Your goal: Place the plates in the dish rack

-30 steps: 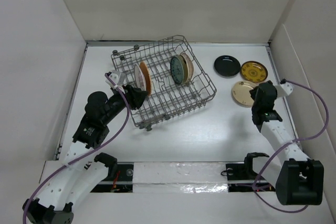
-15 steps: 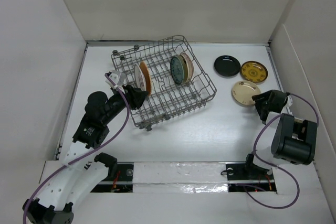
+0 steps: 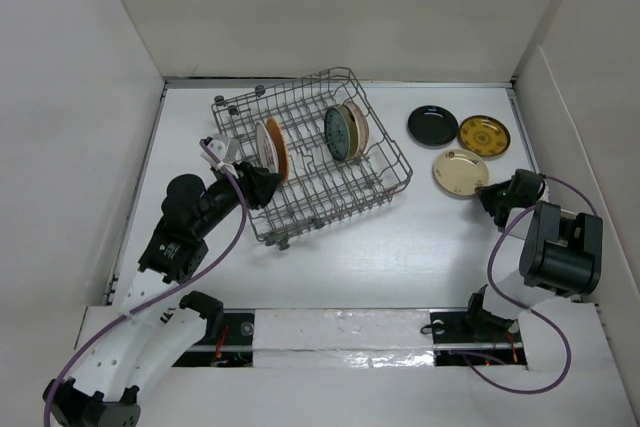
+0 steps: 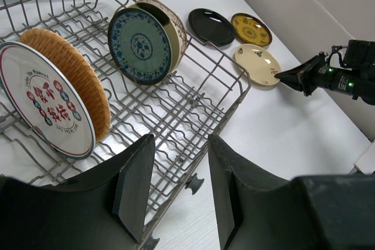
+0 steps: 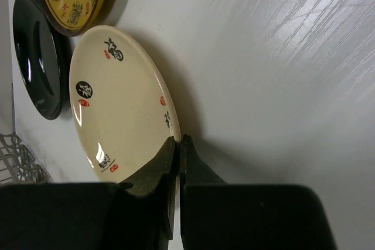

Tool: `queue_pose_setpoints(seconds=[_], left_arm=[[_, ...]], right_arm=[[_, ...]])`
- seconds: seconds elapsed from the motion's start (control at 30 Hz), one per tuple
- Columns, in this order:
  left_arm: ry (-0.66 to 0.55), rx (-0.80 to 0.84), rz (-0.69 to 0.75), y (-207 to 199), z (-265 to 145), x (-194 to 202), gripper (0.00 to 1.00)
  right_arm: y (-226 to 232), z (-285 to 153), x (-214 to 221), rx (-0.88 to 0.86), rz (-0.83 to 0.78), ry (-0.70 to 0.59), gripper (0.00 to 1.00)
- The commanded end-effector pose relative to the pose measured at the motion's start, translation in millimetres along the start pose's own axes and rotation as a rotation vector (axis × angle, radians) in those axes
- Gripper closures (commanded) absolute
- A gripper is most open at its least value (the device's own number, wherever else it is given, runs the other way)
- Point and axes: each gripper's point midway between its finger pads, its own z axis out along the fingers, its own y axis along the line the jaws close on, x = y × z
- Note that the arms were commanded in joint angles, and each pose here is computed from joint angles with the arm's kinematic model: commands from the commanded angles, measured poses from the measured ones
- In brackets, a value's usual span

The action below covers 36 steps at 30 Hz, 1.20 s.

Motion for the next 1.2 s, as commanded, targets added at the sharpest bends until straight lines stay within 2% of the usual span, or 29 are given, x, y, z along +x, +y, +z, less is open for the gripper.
queue_pose_setpoints(seconds=[0.0,0.1,0.2,0.3,0.33,0.37,0.43,0.5,0.57,0.6,0.67,0.7,0.73,0.8,0.83,0.9,0.93,0.97,1.07,1.13,1.17], left_arm=[[-0.07,0.028,0.021,-9.2,-3.0,-24.2,0.62],[-0.066,0.031,0.02,-9.6,-2.2,-23.6,0.62],[-0.067,0.033,0.019,-10.0,-1.9,-23.8,0.62],[-0.057,0.034,0.015,-9.7,0.4,-22.2,0.62],[-0.055,0.034,0.015,-9.4,1.3,-22.2,0.62],[-0.057,0.034,0.015,-9.5,1.4,-22.5,0.62],[-0.06,0.031,0.016,-9.0,1.3,-23.5,0.62],[-0.058,0.032,0.015,-9.1,1.1,-22.7,0.62],[-0.062,0.036,0.017,-10.3,-0.1,-23.6,0.62],[-0.066,0.036,0.018,-10.4,-0.4,-24.4,0.62],[-0.067,0.036,0.018,-10.7,-0.3,-25.4,0.62],[-0.064,0.035,0.017,-10.5,-0.4,-24.7,0.62],[-0.063,0.035,0.018,-10.4,-1.3,-24.0,0.62],[-0.069,0.024,0.02,-8.4,-2.7,-23.7,0.62],[-0.079,0.021,0.023,-8.5,-4.5,-26.0,0.62],[-0.085,0.013,0.024,-7.6,-5.3,-27.6,0.62],[-0.082,0.009,0.024,-6.8,-5.7,-26.7,0.62],[-0.081,0.007,0.025,-6.1,-5.7,-25.8,0.62],[-0.089,-0.008,0.025,-4.0,-6.8,-27.8,0.62],[-0.096,-0.032,0.021,-0.3,-8.1,-28.8,0.62],[-0.103,-0.039,0.02,0.6,-9.1,-30.4,0.62]], right_arm=[[15.7,-7.0,-8.0,-0.052,-0.017,-0.028,1.0],[11.0,-20.4,-9.1,-0.048,-0.032,-0.064,1.0],[28.0,-45.3,-17.8,-0.09,-0.075,-0.127,1.0],[69.3,-82.7,-27.3,-0.194,-0.117,-0.209,1.0],[83.0,-93.4,-15.9,-0.226,-0.141,-0.193,1.0],[108.9,-119.6,-35.9,-0.283,-0.139,-0.301,1.0],[137.6,-147.0,-40.3,-0.356,-0.16,-0.353,1.0],[185.8,-185.6,-41.9,-0.473,-0.204,-0.405,1.0],[213.4,-201.6,-40.1,-0.502,-0.246,-0.438,1.0],[245.7,-210.8,-21.6,-0.548,-0.324,-0.406,1.0],[268.7,-211.6,-5.3,-0.531,-0.394,-0.408,1.0],[282.0,-201.9,33.9,-0.533,-0.509,-0.348,1.0],[306.3,-213.4,37.1,-0.551,-0.528,-0.365,1.0],[324.3,-210.9,53.4,-0.5,-0.646,-0.4,1.0],[345.5,-207.0,79.1,-0.491,-0.715,-0.374,1.0],[359.6,-197.7,92.9,-0.427,-0.83,-0.397,1.0],[351.3,-173.9,124.1,-0.358,-0.953,-0.346,1.0],[372.7,-182.6,118.7,-0.348,-0.949,-0.384,1.0],[371.2,-161.5,143.4,-0.255,-1.109,-0.39,1.0],[377.4,-161.6,145.5,-0.22,-1.156,-0.413,1.0],[373.4,-152.8,159.6,-0.2,-1.199,-0.402,1.0]])
